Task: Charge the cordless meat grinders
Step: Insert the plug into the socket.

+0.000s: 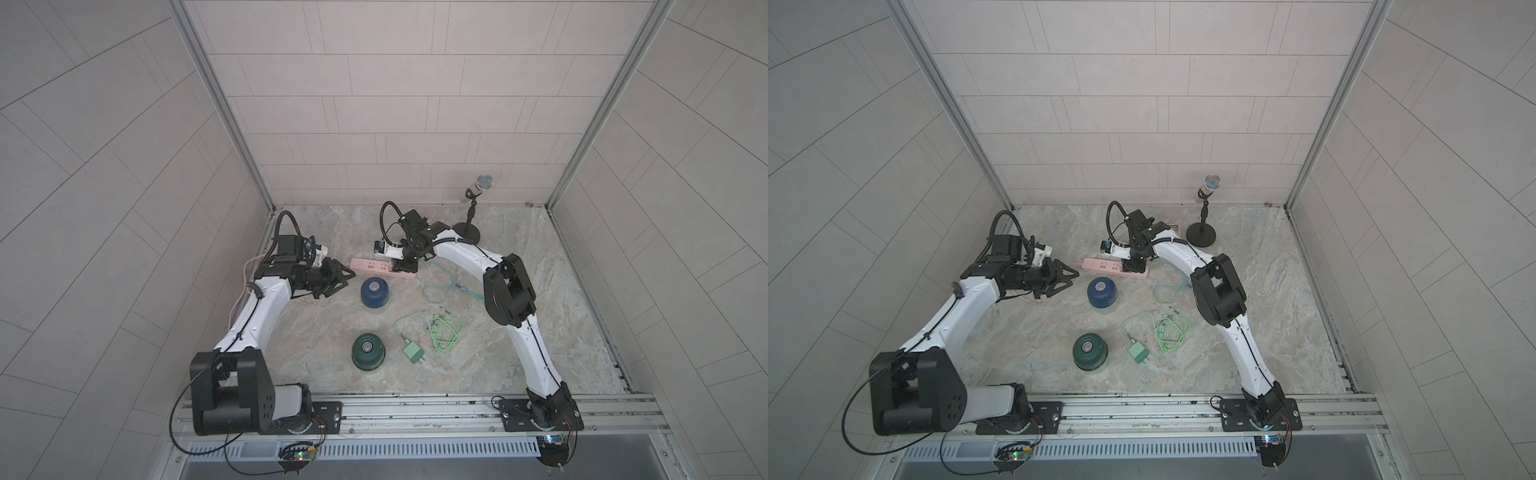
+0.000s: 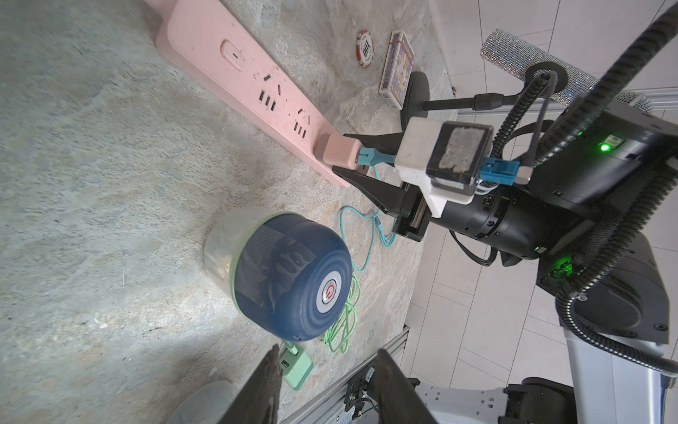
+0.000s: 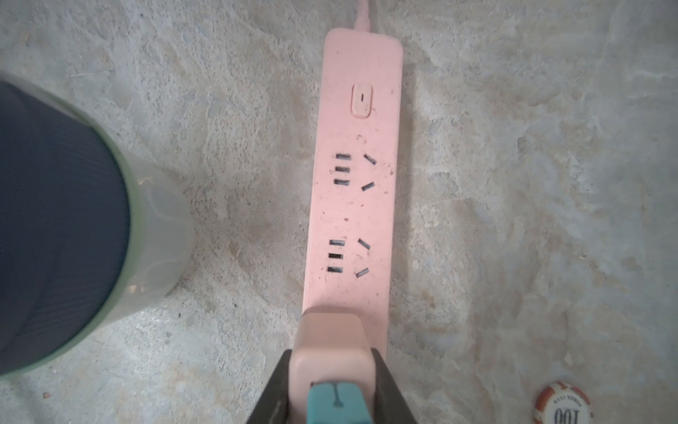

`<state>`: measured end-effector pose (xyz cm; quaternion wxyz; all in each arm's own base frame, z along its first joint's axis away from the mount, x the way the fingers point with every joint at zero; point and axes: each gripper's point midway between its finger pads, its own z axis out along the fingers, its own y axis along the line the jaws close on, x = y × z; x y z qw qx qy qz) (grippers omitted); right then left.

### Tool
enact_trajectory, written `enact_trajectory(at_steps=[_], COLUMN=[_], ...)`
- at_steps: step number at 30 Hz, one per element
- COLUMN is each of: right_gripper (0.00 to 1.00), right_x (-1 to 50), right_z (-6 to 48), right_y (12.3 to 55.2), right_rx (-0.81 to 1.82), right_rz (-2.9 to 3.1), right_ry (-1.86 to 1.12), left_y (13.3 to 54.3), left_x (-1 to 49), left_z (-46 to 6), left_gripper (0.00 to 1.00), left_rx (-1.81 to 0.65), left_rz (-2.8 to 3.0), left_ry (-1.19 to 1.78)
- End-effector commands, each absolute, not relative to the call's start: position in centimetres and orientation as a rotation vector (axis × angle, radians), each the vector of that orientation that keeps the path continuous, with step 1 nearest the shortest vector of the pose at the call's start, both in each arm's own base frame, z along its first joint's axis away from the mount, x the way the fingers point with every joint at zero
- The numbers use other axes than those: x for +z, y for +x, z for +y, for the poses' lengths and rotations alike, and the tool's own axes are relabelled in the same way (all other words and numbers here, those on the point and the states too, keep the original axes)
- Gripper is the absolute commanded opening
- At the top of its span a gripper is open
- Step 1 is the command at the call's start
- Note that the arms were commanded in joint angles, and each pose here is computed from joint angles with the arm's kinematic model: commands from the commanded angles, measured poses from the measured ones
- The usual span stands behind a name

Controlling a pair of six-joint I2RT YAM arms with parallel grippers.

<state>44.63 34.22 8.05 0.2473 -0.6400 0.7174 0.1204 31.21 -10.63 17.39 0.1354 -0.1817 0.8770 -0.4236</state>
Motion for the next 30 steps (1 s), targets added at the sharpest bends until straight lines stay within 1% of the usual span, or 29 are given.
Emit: enact_trajectory(at_steps=[1, 4, 10, 15, 18, 22, 25, 30], right_gripper=[0.12, 0.14, 0.12, 0.12, 0.13, 0.15, 0.18, 0.23], right_x=[6.8, 7.1, 8.4, 6.5, 4.0, 3.0, 4.2, 8.0], right_z=[31.0, 31.1, 30.3, 29.6, 28.2, 27.7, 28.4, 29.9], right_y=[44.0, 43.8, 41.5, 39.9, 40.0, 40.0, 40.3, 41.0], right_rx=[0.278, 0.292, 0.348, 0.382, 0.249, 0.227, 0.281, 0.367], right_rz=[2.092, 2.092, 2.116, 2.160, 2.205, 2.200, 2.179, 2.101], right_ry=[-1.788, -1.788, -1.807, -1.839, -1.867, -1.852, -1.803, -1.720], left_y=[31.4, 31.4, 31.5, 31.4, 31.5, 31.6, 31.6, 31.4], left_x=[17.8, 18.0, 18.1, 17.9, 18.0, 18.0, 17.9, 17.8], left_z=[-10.5, -10.5, -10.3, -10.3, -10.3, -10.2, -10.2, -10.2], left_gripper=[0.45, 0.45, 0.45, 0.45, 0.45, 0.45, 0.45, 0.45], left_rx=[-1.232, -1.236, -1.227, -1.230, -1.228, -1.229, -1.230, -1.229], left_rz=[2.528, 2.521, 2.511, 2.509, 2.504, 2.499, 2.501, 2.503], left_ry=[-0.492, -0.491, -0.500, -0.509, -0.509, -0.511, -0.512, -0.514])
